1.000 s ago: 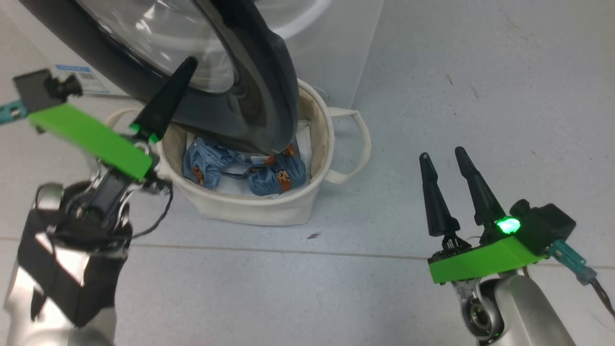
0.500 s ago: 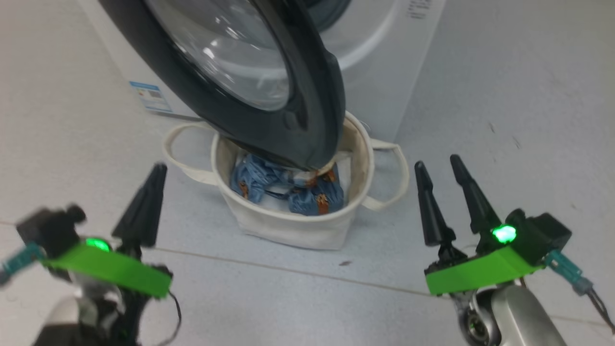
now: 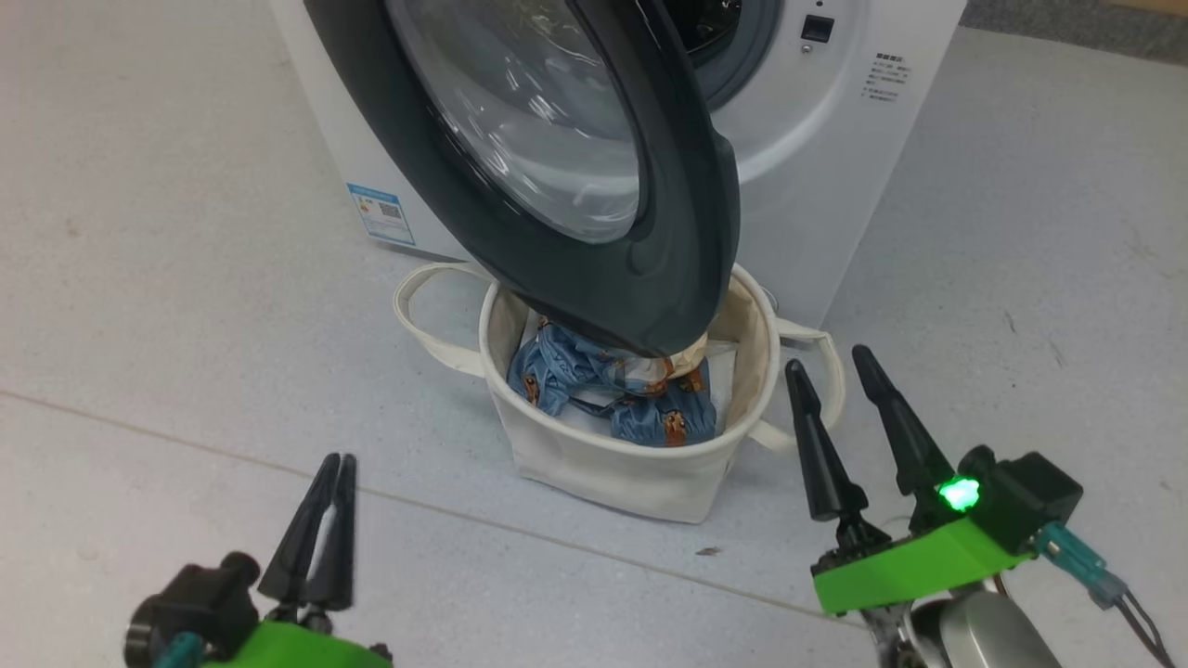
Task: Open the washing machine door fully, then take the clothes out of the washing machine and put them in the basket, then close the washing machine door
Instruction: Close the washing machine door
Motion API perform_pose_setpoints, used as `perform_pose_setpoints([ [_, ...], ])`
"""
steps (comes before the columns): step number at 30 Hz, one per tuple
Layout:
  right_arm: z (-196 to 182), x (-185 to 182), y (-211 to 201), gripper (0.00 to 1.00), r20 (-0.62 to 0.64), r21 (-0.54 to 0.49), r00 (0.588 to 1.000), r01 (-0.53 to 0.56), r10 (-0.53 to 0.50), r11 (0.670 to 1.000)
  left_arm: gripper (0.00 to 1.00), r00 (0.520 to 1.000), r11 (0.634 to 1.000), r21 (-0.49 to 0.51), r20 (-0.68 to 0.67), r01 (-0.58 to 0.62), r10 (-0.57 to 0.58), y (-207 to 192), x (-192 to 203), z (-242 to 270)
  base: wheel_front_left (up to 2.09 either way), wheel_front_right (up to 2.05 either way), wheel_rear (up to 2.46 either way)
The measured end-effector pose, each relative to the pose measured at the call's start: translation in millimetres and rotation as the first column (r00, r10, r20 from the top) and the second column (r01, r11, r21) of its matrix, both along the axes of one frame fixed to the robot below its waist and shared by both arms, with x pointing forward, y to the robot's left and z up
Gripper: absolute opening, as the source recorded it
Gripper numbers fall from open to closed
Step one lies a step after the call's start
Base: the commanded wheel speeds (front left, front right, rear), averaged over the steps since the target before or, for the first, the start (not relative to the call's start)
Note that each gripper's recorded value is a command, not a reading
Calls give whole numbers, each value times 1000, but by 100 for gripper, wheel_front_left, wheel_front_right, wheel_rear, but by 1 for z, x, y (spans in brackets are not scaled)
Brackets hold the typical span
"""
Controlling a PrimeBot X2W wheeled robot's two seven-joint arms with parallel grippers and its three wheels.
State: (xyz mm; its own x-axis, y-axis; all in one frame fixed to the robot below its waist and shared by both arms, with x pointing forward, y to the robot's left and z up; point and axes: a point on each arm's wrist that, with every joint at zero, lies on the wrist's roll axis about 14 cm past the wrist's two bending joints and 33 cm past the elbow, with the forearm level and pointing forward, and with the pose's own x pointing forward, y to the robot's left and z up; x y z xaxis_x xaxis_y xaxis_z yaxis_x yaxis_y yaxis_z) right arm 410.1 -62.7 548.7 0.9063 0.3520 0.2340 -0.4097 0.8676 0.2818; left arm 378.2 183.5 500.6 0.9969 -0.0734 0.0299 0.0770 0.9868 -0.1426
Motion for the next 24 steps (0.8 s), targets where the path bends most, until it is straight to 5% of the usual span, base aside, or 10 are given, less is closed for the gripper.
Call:
perform_pose_setpoints([
  [1, -2, -2, 1, 100, -6, -1, 1000, -2, 2, 1000, 100, 1000, 1000, 4, 4, -5, 5, -1, -1, 0, 0, 0, 0],
  [22, -7, -1, 43, 100, 5, -43, 992, -127, 127, 991, 100, 997, 999, 8, -76, -32, 33, -15, -11, -32, 0, 0, 0],
  [23, -5, 0, 47, 68, 12, -49, 990, -139, 139, 989, 100, 996, 1000, 3, -82, -29, 29, -16, -11, -34, 0, 0, 0],
  [24, -4, 1, 51, 1, 20, -55, 988, -150, 151, 987, 100, 996, 1000, 2, -90, -28, 28, -18, -11, -36, 0, 0, 0],
])
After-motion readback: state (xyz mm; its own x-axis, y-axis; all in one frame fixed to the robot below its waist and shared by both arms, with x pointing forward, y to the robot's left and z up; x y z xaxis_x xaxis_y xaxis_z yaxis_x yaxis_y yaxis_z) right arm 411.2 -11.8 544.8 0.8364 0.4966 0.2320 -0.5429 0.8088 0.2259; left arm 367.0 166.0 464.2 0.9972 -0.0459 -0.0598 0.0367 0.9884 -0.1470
